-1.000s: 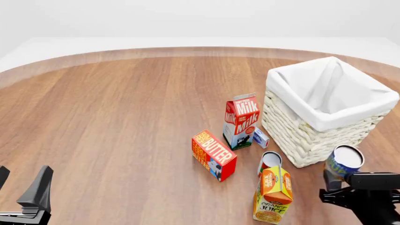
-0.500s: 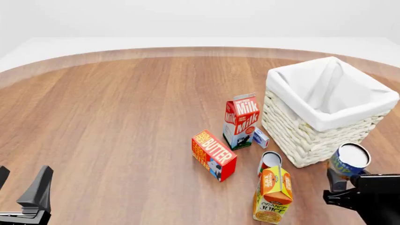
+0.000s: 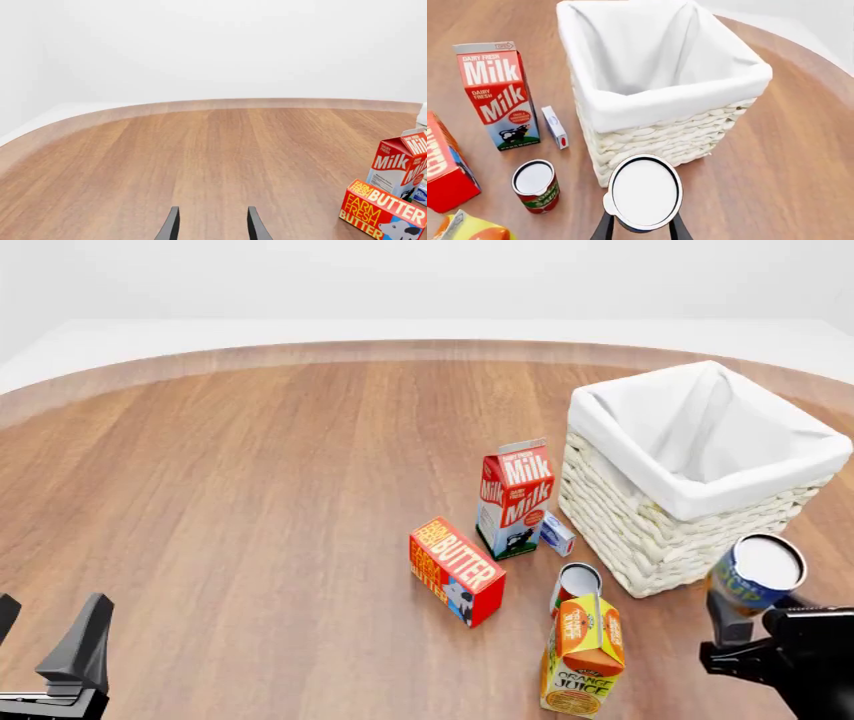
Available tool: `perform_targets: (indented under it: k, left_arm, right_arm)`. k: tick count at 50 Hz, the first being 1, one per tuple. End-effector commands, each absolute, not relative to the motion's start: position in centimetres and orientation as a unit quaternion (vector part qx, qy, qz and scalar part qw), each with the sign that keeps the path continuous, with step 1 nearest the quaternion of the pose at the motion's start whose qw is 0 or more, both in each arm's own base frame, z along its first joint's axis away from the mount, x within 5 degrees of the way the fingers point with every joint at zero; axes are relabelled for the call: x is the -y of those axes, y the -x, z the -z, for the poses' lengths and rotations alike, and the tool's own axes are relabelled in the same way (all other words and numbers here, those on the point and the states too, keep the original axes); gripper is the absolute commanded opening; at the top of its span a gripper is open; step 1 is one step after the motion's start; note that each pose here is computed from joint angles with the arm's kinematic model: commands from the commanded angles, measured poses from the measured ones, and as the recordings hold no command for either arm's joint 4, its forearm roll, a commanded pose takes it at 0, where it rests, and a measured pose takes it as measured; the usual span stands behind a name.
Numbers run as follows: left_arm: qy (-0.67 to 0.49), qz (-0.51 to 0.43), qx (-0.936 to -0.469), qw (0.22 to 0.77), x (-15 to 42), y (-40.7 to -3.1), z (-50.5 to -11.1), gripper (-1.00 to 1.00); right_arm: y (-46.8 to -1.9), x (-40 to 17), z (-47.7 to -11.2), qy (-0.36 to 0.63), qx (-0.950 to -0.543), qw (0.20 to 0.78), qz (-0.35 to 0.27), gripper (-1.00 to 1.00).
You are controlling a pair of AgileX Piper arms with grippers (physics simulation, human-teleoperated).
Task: Pick up the alphabet soup, and put it in the basket.
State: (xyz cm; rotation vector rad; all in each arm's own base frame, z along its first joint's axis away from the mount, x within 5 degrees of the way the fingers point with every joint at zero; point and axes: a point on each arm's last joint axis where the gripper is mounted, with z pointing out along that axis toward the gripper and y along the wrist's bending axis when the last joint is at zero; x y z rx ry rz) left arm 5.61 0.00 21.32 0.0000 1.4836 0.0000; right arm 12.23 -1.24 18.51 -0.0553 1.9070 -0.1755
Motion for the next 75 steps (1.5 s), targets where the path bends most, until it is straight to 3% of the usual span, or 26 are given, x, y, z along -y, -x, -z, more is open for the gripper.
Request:
perform_targets:
  k: [1, 75]
  left_arm:
    - [0.000, 0.000, -0.676, 0.737, 0.0, -5.6, -21.3, 1.00]
    - [0.000, 0.000, -0.676, 0.737, 0.0, -5.6, -21.3, 1.00]
  right_arm:
    - [-12.2, 1.1, -20.2, 0.022, -0.802, 0.592, 0.071, -1.00]
    - [-12.3, 0.6, -29.1, 0.040, -0.745, 0.662, 0.071, -1.00]
